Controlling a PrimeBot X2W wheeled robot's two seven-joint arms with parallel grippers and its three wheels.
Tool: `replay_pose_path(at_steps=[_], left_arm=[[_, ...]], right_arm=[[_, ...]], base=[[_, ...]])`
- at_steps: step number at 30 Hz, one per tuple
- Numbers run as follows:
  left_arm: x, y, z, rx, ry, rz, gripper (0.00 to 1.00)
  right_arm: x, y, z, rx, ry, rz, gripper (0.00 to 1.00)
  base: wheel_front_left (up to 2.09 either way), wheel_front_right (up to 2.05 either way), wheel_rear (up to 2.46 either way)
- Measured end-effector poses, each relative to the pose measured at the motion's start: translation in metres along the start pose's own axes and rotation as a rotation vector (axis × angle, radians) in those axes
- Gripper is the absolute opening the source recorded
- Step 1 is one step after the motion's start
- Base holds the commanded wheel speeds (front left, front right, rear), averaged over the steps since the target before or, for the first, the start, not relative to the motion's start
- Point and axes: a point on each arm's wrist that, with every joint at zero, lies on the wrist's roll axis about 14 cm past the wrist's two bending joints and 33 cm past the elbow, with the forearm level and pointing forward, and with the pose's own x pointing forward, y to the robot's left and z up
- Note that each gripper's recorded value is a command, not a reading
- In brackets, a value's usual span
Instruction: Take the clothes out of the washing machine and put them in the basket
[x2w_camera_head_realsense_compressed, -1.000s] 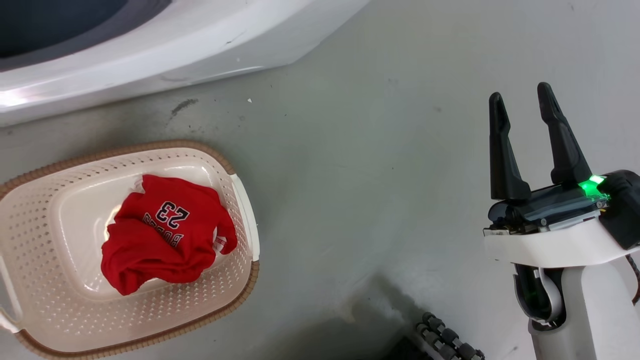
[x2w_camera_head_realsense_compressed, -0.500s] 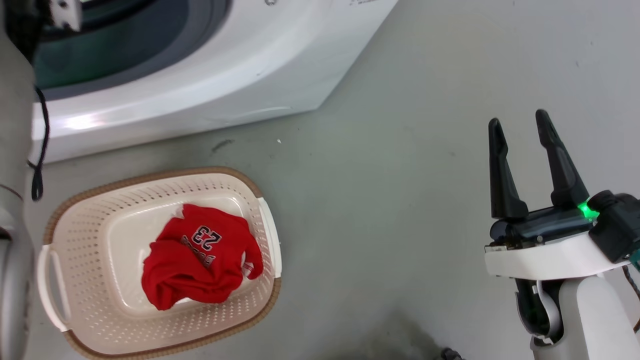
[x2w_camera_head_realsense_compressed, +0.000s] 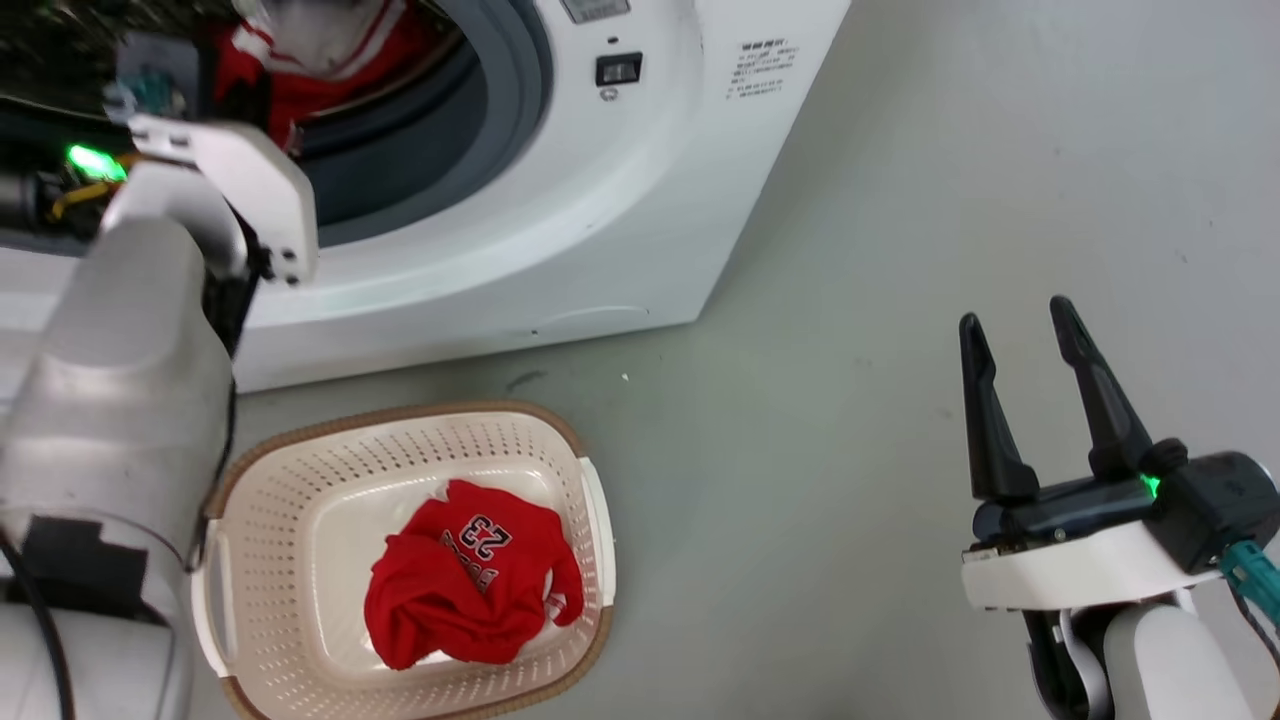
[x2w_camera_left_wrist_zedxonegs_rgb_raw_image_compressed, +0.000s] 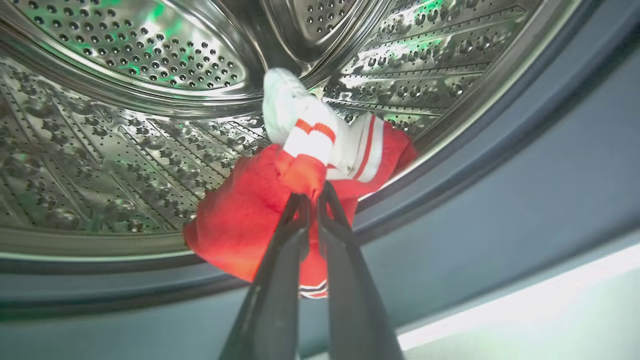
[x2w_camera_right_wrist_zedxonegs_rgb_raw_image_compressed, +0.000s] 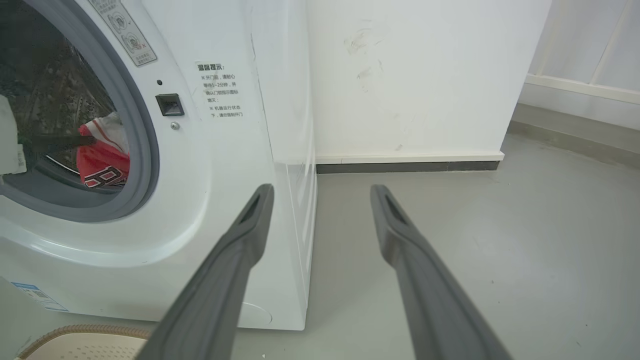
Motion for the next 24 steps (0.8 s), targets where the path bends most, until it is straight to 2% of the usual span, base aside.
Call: replay_pose_path(at_steps=[17, 24], left_arm=[[-0.099, -0.029, 0.028, -0.062, -0.223, -0.021, 0.00], [-0.145, -0.046, 0.018, -0.074, -0.269, -0.033, 0.00]], right_arm=[[-0.040, 0.024, 0.028, 0.001, -0.056, 0.059, 1.00], [-0.056, 0.031, 0.035, 0.009, -0.074, 0.078, 1.00]], base=[[0.00, 0.00, 0.00], [0.00, 0.00, 0.00]])
